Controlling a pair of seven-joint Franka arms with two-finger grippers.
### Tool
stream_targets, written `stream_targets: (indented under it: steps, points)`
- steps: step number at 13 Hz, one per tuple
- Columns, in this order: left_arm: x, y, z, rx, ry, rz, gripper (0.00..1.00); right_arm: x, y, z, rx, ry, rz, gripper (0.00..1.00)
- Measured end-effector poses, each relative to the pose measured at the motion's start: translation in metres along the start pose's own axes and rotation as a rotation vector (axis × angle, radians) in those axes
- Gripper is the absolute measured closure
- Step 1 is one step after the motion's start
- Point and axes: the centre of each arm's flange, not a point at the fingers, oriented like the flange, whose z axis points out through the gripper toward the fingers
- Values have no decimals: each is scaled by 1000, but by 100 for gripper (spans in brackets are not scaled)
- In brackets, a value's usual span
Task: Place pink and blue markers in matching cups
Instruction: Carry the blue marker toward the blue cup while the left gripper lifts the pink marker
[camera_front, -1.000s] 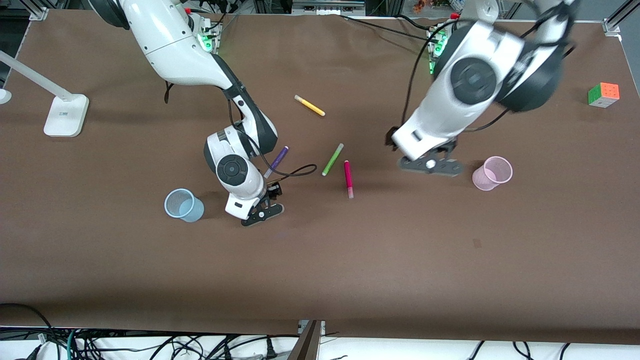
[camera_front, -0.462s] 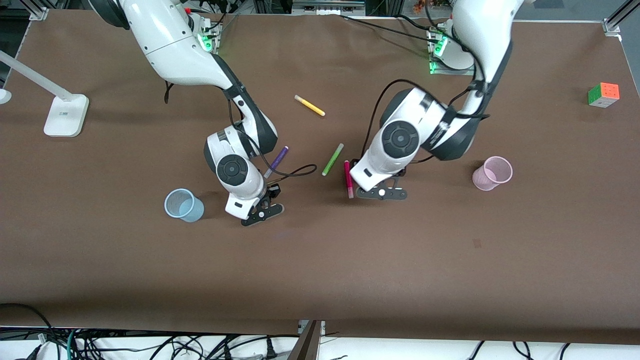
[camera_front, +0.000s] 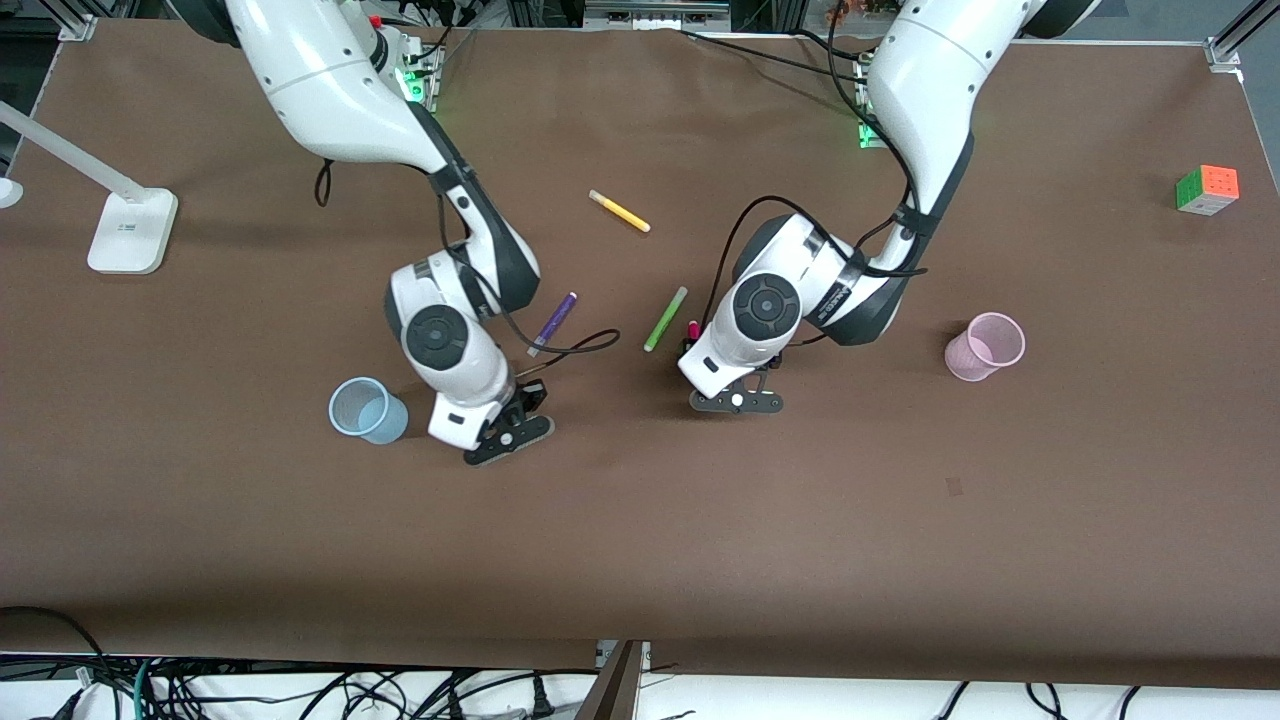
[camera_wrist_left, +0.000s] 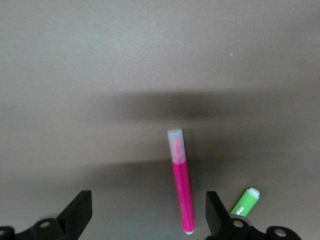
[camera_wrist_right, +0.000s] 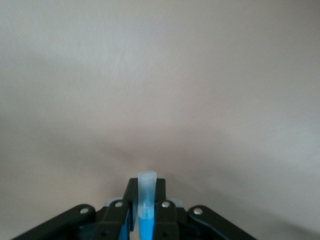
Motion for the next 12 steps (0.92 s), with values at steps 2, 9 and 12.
stream_targets:
  steps: [2, 9, 12]
  points:
    - [-4, 8, 18, 31, 11, 5, 0, 6, 25, -38, -7, 51, -72, 84]
    - [-9, 21, 52, 41, 23, -19, 6, 5, 59, -110, 41, 106, -295, 84]
    - [-8, 21, 61, 38, 23, -20, 34, -5, 108, -108, 162, 147, -409, 84]
